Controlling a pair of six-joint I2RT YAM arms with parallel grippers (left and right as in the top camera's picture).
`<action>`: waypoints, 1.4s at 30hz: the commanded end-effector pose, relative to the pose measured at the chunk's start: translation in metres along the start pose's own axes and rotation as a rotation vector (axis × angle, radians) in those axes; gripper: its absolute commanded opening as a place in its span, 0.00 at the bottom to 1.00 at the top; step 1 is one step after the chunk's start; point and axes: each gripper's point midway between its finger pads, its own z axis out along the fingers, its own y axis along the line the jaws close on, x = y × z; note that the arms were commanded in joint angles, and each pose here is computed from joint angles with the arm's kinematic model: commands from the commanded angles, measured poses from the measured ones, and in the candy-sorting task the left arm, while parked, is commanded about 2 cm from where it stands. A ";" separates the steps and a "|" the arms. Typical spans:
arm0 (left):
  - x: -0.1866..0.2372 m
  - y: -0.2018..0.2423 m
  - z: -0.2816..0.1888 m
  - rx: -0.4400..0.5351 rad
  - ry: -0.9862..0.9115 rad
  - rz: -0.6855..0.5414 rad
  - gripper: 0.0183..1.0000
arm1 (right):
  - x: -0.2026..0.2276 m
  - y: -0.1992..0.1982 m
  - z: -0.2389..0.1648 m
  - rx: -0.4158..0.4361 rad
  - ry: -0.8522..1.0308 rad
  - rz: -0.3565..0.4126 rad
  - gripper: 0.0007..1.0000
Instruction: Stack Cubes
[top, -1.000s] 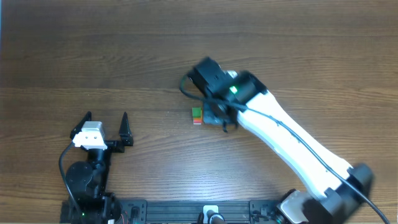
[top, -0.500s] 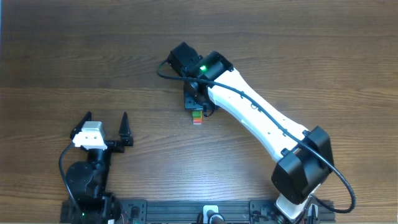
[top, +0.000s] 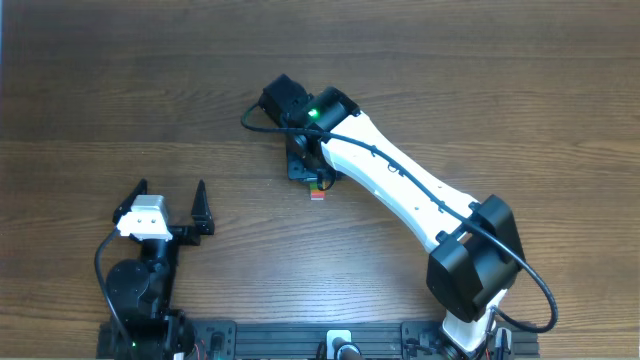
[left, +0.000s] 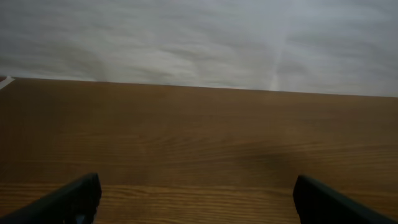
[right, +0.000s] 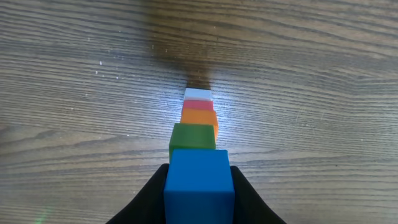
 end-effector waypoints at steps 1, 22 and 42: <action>0.002 -0.002 0.000 0.011 0.001 0.012 1.00 | -0.003 0.006 0.003 -0.006 0.004 -0.006 0.12; 0.002 -0.002 0.000 0.011 0.001 0.012 1.00 | 0.000 0.009 0.011 -0.007 0.033 0.000 0.12; 0.002 -0.002 0.000 0.011 0.001 0.012 1.00 | 0.001 0.009 0.011 -0.009 0.035 0.018 0.36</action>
